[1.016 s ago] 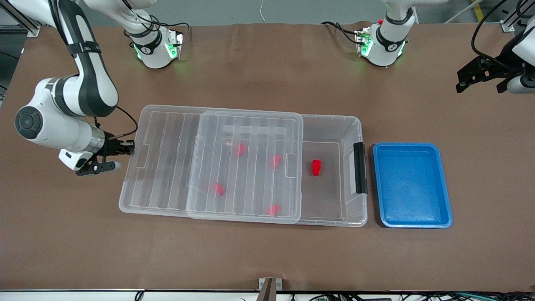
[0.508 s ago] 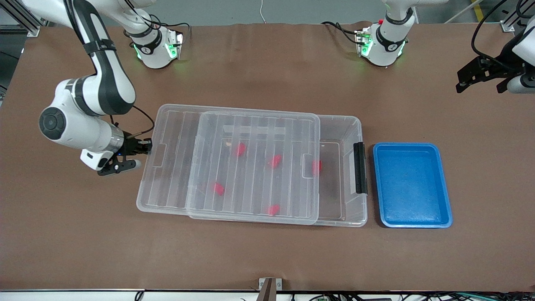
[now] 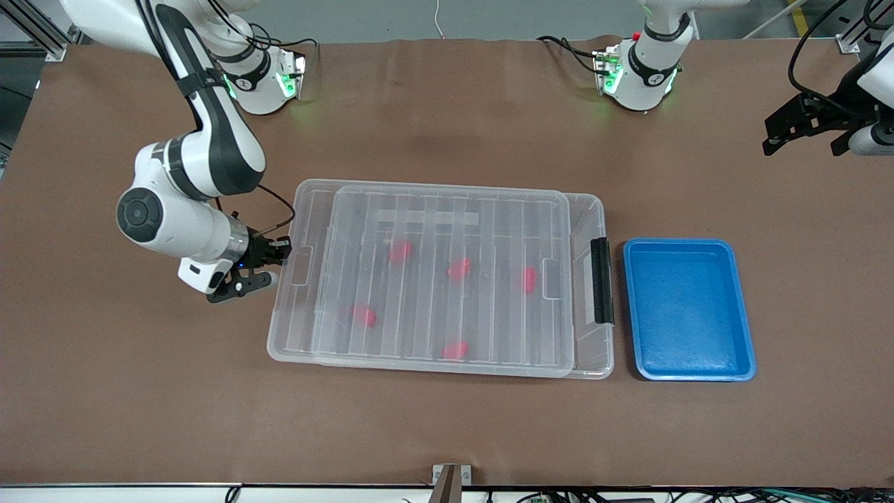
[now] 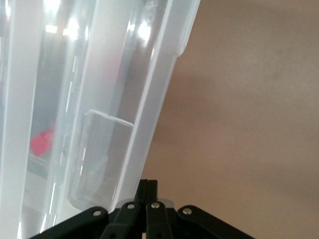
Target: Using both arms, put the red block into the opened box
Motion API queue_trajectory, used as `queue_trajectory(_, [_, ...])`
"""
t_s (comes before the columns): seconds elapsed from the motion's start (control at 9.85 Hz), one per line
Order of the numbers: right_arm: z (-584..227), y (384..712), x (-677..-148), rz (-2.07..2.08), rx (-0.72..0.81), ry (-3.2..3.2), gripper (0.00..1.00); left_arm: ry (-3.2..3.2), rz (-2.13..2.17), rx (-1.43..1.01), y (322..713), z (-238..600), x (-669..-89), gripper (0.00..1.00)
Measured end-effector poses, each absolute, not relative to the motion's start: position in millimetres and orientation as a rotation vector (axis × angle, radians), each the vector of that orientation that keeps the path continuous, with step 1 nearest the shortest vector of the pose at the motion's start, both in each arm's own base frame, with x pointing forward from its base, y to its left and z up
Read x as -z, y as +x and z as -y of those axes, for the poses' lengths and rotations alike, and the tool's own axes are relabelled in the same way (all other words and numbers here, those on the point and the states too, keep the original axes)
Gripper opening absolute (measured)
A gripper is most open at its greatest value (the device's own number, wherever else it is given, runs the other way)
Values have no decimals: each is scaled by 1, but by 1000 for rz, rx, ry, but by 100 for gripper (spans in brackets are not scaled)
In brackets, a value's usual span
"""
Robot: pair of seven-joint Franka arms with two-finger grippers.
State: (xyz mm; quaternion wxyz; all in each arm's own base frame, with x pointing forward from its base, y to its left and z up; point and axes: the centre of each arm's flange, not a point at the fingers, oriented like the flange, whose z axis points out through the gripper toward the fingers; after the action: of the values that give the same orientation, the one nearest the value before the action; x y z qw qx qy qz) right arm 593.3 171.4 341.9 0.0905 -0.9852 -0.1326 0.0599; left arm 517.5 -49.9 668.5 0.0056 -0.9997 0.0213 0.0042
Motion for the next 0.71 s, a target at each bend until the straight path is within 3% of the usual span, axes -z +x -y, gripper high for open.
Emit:
queue_trajectory(0.41, [-185,597,-343,361,-181,-2931,4,-3130,-65,-13,518,50,-669,100])
queue_trajectory(0.61, [-162,604,-369,181,-257,-3031,31,-3130,-65,-12,518,50,-669,100])
queue_trajectory(0.71, [-140,610,-409,33,-220,-3121,48,-3130,-65,-11,518,50,-669,100])
